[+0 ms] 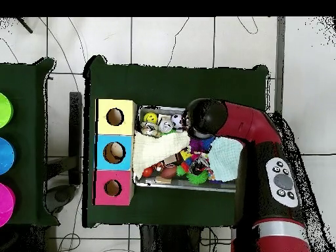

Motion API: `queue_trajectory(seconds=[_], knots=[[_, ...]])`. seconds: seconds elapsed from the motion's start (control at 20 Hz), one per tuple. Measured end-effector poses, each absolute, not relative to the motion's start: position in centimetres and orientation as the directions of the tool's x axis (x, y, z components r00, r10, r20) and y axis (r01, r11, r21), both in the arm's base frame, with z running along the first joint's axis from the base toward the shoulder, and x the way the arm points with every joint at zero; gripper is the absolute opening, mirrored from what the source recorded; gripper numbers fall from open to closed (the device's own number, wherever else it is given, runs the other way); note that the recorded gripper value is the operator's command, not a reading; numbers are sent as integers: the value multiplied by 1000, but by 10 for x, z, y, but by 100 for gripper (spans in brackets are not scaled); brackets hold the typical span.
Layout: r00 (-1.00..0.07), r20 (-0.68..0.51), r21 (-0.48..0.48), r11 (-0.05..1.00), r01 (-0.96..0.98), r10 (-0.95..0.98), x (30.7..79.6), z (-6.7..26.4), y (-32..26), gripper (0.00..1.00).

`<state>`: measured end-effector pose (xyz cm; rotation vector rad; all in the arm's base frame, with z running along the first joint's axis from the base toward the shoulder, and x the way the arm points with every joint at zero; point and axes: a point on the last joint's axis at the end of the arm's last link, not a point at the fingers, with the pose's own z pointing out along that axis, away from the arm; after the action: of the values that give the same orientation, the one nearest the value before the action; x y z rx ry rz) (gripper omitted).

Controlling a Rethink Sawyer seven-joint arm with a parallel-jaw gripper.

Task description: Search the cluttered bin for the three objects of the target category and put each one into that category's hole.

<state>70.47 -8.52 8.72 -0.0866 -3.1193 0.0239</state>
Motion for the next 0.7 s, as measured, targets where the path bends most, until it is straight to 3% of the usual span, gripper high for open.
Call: queue_trajectory(seconds=[0.7], knots=[[-995, -90, -31, 999, 34, 31, 713, 71, -100, 100]])
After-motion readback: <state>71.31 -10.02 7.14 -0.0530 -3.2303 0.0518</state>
